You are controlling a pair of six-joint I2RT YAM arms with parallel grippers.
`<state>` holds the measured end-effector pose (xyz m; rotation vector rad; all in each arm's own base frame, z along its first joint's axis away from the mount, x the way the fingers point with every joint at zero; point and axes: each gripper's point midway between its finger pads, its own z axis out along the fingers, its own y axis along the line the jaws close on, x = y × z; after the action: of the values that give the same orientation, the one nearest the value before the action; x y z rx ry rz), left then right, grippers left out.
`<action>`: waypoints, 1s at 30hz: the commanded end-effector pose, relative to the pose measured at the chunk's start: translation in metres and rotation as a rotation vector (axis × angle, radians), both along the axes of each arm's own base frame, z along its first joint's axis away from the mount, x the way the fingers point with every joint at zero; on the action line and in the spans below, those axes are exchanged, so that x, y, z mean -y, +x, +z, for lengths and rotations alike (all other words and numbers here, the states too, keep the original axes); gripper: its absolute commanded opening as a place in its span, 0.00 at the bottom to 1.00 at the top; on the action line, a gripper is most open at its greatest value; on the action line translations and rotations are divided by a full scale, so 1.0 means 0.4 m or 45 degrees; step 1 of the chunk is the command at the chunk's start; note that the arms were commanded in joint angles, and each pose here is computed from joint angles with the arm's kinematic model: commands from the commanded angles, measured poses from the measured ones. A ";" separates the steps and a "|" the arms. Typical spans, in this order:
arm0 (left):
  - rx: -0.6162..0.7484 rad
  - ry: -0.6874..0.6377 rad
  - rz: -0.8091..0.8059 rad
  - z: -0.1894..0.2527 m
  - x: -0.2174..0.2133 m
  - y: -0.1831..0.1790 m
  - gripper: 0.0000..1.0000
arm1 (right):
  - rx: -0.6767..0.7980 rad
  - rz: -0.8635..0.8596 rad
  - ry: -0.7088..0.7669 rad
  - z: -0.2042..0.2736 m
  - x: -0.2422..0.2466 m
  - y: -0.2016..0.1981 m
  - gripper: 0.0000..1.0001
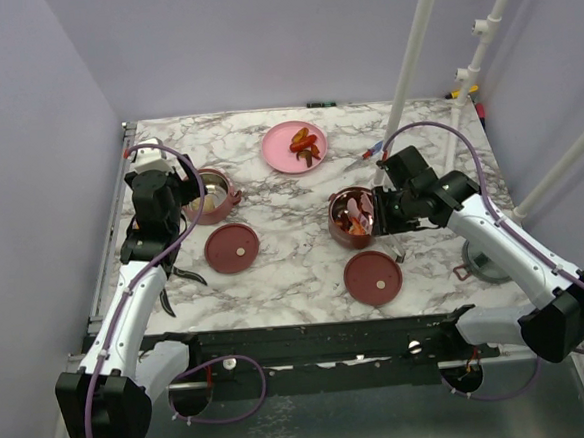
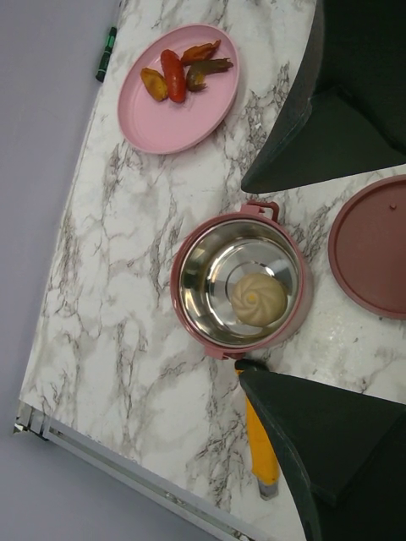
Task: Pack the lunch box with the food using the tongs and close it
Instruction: Place the fake food in the packing box.
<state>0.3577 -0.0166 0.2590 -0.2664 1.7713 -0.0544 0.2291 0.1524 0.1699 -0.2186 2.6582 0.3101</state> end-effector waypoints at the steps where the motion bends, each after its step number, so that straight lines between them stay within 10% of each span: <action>1: 0.007 -0.003 -0.007 -0.004 0.000 0.006 0.86 | 0.037 -0.021 -0.003 0.000 -0.001 0.020 0.37; 30: 0.035 -0.028 -0.030 0.012 0.010 0.002 0.86 | 0.312 0.079 0.378 0.165 -0.266 0.324 0.36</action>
<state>0.3583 -0.0172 0.2579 -0.2674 1.7743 -0.0578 0.3241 0.2284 0.2184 -0.2597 2.4408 0.5393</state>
